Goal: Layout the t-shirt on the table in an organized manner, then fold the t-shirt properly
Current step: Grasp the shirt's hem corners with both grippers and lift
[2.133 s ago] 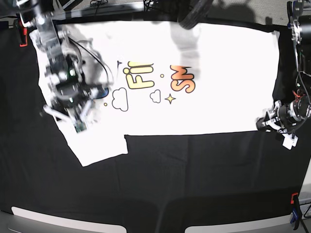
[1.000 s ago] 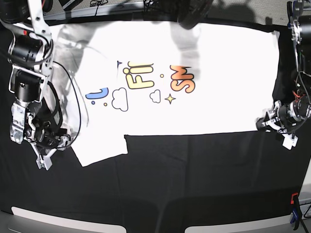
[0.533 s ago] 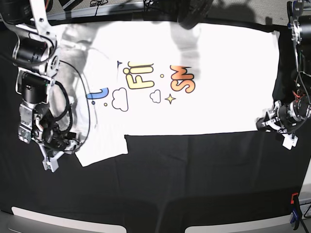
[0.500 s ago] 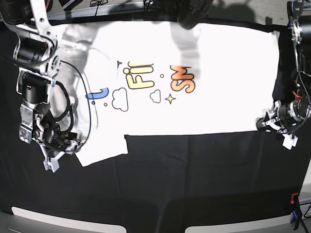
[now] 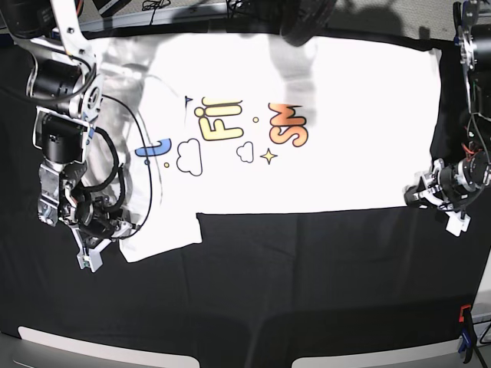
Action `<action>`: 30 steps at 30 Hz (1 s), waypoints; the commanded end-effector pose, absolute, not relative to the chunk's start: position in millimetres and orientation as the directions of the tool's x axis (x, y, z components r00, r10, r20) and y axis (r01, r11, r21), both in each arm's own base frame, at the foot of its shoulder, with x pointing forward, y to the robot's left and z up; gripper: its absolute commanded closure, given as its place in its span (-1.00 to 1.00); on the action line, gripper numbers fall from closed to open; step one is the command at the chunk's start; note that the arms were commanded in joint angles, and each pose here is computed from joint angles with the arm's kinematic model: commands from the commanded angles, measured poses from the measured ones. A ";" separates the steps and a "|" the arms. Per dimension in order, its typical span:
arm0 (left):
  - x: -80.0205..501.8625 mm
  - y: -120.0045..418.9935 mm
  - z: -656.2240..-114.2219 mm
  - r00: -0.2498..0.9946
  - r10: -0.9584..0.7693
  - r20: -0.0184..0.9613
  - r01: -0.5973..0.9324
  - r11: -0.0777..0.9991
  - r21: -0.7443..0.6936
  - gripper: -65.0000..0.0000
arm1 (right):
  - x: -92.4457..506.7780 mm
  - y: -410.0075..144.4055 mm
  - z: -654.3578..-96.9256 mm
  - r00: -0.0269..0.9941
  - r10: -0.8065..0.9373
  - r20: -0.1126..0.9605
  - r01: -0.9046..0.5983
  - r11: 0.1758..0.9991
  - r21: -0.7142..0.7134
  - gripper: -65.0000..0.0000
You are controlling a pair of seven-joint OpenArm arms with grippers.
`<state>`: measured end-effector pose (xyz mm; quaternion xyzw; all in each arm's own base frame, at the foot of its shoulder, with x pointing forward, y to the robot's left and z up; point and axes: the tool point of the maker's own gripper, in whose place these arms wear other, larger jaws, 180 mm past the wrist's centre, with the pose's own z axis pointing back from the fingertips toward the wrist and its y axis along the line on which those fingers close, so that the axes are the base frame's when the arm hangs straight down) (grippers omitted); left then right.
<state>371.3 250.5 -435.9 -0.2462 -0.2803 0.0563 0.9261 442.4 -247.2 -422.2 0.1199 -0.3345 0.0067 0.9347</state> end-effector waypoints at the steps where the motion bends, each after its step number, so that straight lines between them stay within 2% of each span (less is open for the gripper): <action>1: 380.5 259.3 -425.8 0.819 0.237 0.522 0.042 0.883 -0.467 1.00 | 447.7 -246.4 -415.2 0.772 -0.054 0.633 -0.109 0.970 0.216 1.00; 9: 387.5 261.3 -420.6 0.793 0.238 0.561 0.055 0.889 -0.454 1.00 | 454.8 -246.7 -402.4 0.755 -0.029 0.655 -0.134 0.971 0.197 1.00; 12: 387.8 259.5 -418.0 0.796 0.167 0.582 0.111 0.904 -0.412 1.00 | 457.8 -233.9 -386.5 0.725 0.055 0.687 -0.251 0.949 0.189 1.00; 18: 396.3 251.0 -396.0 0.753 0.045 0.657 0.222 0.922 -0.317 1.00 | 458.3 -233.5 -362.0 0.666 0.078 0.742 -0.278 0.949 0.150 1.00; 24: 376.0 225.8 -384.3 0.706 -0.057 0.706 0.333 0.906 -0.260 1.00 | 421.5 -232.8 -357.5 0.622 0.188 0.760 -0.327 0.944 0.034 1.00; 30: 339.6 207.3 -382.5 0.685 -0.141 0.714 0.371 0.912 -0.176 1.00 | 367.5 -218.7 -347.3 0.551 0.321 0.771 -0.397 0.913 -0.096 1.00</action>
